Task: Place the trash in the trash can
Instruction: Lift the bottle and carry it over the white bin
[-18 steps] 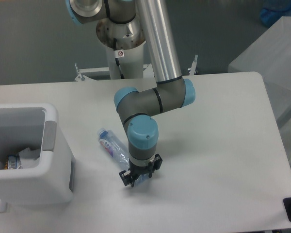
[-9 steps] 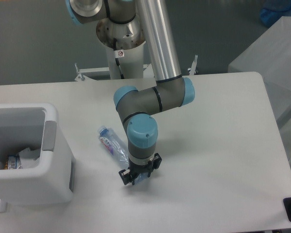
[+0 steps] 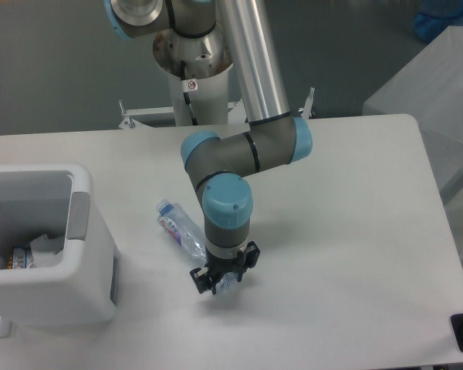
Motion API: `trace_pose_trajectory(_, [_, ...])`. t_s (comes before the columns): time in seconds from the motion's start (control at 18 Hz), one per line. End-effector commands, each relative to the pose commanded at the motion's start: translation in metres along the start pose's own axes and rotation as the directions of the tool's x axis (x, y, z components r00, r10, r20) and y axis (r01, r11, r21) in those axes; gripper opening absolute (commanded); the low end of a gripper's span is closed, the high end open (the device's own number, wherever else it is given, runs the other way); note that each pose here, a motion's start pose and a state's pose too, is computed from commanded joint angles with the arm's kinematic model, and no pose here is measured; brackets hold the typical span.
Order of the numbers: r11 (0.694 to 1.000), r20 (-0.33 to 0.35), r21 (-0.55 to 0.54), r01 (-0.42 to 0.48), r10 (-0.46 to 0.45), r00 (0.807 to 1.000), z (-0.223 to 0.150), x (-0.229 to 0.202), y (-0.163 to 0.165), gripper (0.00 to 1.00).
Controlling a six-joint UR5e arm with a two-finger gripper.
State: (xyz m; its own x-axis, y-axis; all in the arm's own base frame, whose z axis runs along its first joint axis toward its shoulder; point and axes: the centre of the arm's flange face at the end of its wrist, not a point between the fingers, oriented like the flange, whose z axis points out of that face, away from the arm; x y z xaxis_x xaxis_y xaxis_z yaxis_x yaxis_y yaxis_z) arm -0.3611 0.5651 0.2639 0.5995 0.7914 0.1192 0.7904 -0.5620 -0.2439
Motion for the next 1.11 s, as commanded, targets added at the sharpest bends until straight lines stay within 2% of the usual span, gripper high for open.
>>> trace_pose_trajectory(0.11, [0.995,-0.016,0.095,-0.004,0.006,1.0,-0.052,0.001,-0.019,0.63])
trace_pose_trajectory(0.22, [0.98,-0.027,0.194,-0.034,0.04,0.999,-0.104,0.011,-0.035,0.63])
trace_pose_trajectory(0.33, [0.962,-0.031,0.267,-0.06,0.071,0.997,-0.142,0.018,-0.049,0.63])
trace_pose_trajectory(0.44, [0.938,-0.045,0.341,-0.067,0.087,0.995,-0.175,0.031,-0.063,0.63])
trace_pose_trajectory(0.61, [0.884,-0.066,0.461,-0.076,0.12,0.991,-0.224,0.041,-0.076,0.63])
trace_pose_trajectory(0.72, [0.837,-0.076,0.539,-0.091,0.156,0.985,-0.255,0.058,-0.077,0.63])
trace_pose_trajectory(0.89, [0.79,-0.087,0.605,-0.103,0.194,0.977,-0.292,0.078,-0.071,0.63])
trace_pose_trajectory(1.11, [0.755,-0.111,0.644,-0.123,0.251,0.962,-0.326,0.107,-0.048,0.63])
